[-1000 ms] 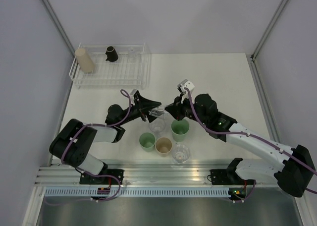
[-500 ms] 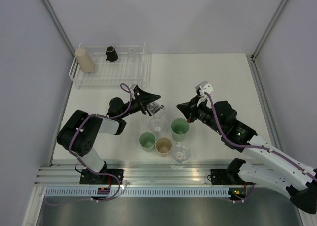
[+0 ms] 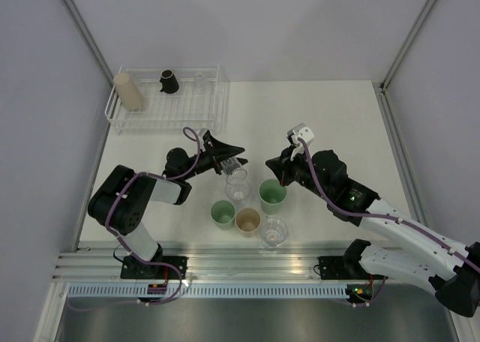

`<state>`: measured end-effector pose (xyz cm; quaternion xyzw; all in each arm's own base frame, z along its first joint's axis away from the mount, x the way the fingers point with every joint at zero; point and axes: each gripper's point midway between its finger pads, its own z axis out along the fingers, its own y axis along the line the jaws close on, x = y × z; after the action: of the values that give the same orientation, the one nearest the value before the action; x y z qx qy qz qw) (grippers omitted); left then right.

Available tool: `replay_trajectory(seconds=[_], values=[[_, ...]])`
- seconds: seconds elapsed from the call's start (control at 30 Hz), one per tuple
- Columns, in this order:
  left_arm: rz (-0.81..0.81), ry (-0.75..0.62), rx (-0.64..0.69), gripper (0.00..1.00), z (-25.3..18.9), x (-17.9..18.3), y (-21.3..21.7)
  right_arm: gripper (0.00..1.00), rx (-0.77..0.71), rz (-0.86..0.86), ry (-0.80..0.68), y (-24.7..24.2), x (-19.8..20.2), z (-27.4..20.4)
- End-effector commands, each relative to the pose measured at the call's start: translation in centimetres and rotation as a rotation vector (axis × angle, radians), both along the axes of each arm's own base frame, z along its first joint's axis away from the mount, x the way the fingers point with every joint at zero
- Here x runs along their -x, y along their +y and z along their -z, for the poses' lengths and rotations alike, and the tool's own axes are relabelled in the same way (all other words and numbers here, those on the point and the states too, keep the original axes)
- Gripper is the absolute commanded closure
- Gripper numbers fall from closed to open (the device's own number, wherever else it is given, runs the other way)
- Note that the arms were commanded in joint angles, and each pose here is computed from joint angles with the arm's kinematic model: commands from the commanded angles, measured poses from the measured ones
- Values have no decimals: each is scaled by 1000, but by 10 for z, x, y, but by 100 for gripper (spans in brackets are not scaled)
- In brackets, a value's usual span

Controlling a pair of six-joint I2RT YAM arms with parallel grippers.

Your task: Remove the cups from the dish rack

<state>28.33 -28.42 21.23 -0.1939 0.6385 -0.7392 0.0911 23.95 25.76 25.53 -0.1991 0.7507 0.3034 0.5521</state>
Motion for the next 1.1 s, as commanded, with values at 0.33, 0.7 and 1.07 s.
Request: replay_trajectory(seconds=[0.33, 0.7, 1.07], values=[[-123, -185, 200, 98, -56, 1, 19, 35, -53, -256, 22, 46, 19, -3], [-98, -150, 255, 98, -67, 5, 2, 34, -20, -261, -36, 68, 5, -3], [-70, -148, 304, 98, -85, 23, -7, 99, 4, -184, -23, 78, -20, 13]])
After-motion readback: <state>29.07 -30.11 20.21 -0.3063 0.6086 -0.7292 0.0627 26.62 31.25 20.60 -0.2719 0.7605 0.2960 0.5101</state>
